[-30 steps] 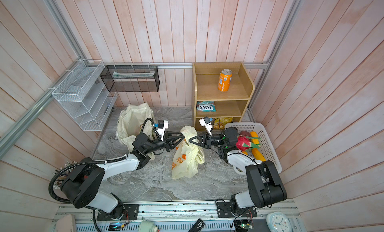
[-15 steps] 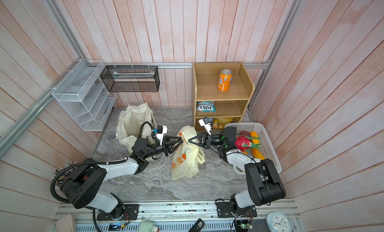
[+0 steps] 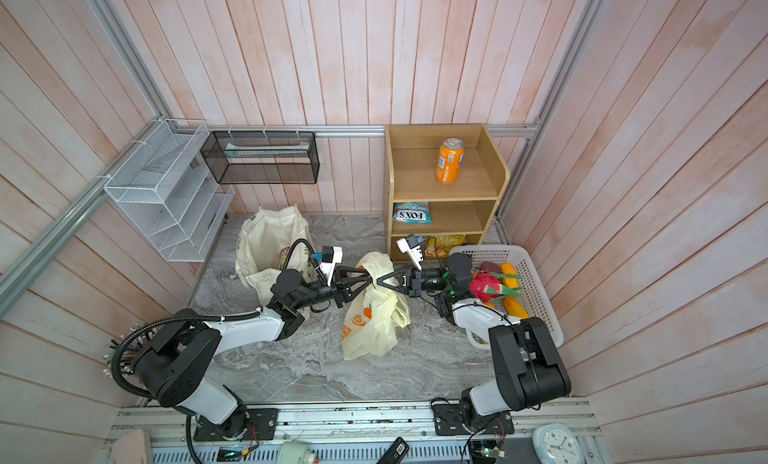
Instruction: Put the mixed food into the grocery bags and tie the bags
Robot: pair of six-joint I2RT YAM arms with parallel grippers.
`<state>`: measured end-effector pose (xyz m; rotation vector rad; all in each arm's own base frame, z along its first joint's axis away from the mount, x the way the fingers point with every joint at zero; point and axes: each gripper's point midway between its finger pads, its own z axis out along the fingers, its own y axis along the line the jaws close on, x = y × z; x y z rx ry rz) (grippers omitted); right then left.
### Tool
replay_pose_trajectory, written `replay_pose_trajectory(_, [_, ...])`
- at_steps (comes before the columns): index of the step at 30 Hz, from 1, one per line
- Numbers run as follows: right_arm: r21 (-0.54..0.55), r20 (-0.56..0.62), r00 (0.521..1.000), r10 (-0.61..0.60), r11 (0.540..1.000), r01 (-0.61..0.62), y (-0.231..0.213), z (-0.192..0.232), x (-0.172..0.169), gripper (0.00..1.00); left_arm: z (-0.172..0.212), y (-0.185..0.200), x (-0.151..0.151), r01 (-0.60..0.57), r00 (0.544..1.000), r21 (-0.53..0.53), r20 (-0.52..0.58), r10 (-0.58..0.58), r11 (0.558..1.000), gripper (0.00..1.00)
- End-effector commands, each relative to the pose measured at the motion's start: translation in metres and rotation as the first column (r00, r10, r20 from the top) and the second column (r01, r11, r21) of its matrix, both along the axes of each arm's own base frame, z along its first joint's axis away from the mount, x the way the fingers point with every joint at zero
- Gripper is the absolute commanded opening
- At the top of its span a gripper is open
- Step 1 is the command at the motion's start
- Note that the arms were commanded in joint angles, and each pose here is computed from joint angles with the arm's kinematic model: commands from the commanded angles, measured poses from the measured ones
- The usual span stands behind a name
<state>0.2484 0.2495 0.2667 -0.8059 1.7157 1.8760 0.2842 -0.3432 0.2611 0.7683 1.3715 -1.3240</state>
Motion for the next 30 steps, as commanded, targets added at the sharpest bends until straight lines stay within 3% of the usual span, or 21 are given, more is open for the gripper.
replay_pose_trajectory(1, [0.011,0.055,0.998,0.008,1.0,-0.008,-0.001,0.013,-0.001,0.0,-0.01,-0.008,0.0,0.035,0.999,0.025,0.003,-0.035,0.999,0.36])
replay_pose_trajectory(13, [0.011,0.054,0.999,0.0,1.0,0.0,-0.002,0.012,0.001,0.0,-0.023,-0.01,-0.004,0.064,0.998,0.036,-0.008,-0.064,0.997,0.37])
replay_pose_trajectory(30, [0.009,0.043,0.999,-0.007,1.0,0.006,-0.002,0.009,0.002,0.0,-0.008,-0.023,-0.011,0.133,0.988,0.012,0.071,-0.134,0.991,0.39])
